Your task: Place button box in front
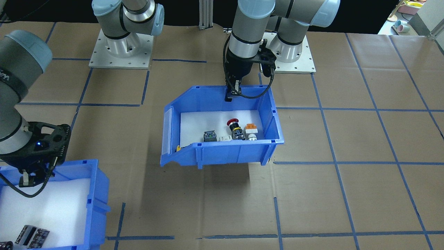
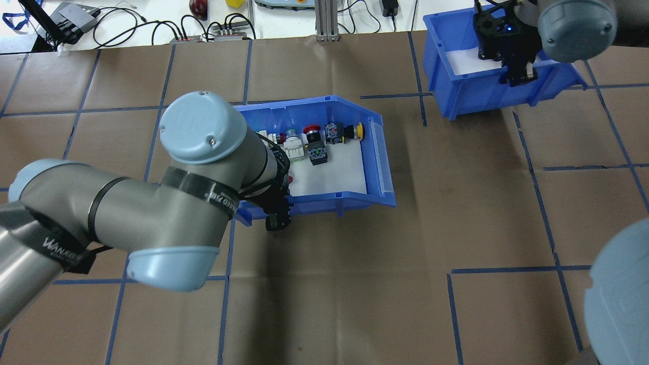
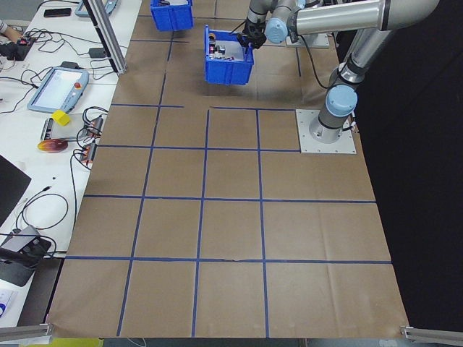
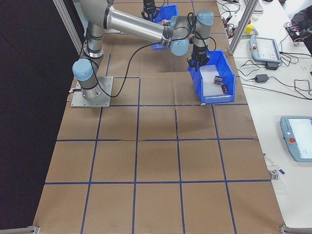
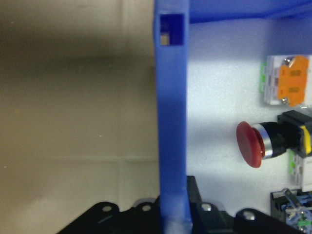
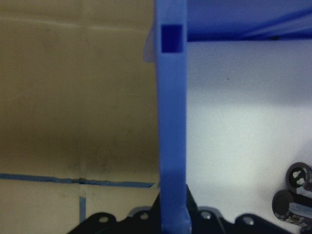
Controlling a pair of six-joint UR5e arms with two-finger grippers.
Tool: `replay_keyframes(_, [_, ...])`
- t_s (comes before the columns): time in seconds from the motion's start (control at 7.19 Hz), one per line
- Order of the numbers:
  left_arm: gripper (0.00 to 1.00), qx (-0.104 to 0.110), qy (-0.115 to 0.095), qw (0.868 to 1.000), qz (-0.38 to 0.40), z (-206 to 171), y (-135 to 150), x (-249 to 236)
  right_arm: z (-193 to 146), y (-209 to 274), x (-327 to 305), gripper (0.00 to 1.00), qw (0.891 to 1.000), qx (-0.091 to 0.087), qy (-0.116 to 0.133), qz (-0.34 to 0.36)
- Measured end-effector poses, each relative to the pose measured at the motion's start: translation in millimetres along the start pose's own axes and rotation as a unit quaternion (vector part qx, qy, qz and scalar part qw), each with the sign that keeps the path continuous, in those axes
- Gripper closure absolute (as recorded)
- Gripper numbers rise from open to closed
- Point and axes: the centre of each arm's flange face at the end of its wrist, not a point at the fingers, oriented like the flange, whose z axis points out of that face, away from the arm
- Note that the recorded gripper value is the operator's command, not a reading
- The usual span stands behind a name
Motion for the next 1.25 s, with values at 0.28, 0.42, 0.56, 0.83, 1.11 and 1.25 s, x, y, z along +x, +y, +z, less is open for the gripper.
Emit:
replay_keyframes(0.28, [0.99,0.0,-0.006,1.0,0.003,29.8,25.3,73.3,-2.6,32.4,-50.5,0.9,1.0,0.009,-0.01,0.012])
replay_keyframes(0.42, [0.98,0.001,-0.008,1.0,0.004,46.8,35.1,102.6,0.2,45.4,-75.3,0.9,0.999,0.022,-0.014,0.027])
replay_keyframes(0.56, [0.96,0.002,-0.012,1.0,0.004,64.1,42.9,125.1,2.6,51.9,-94.7,0.9,0.999,0.031,-0.017,0.039])
replay_keyframes(0.83, [0.94,0.006,-0.023,1.0,0.014,88.3,49.2,139.9,5.3,44.6,-123.7,0.89,0.998,0.038,-0.022,0.047])
replay_keyframes(1.11, [0.9,0.007,-0.029,0.999,0.035,97.7,50.0,141.6,11.1,31.3,-150.0,0.89,0.997,0.041,-0.028,0.052])
replay_keyframes(1.25, [0.85,0.007,-0.03,0.999,0.039,101.0,50.9,144.4,13.5,27.2,-157.9,0.89,0.997,0.041,-0.032,0.057])
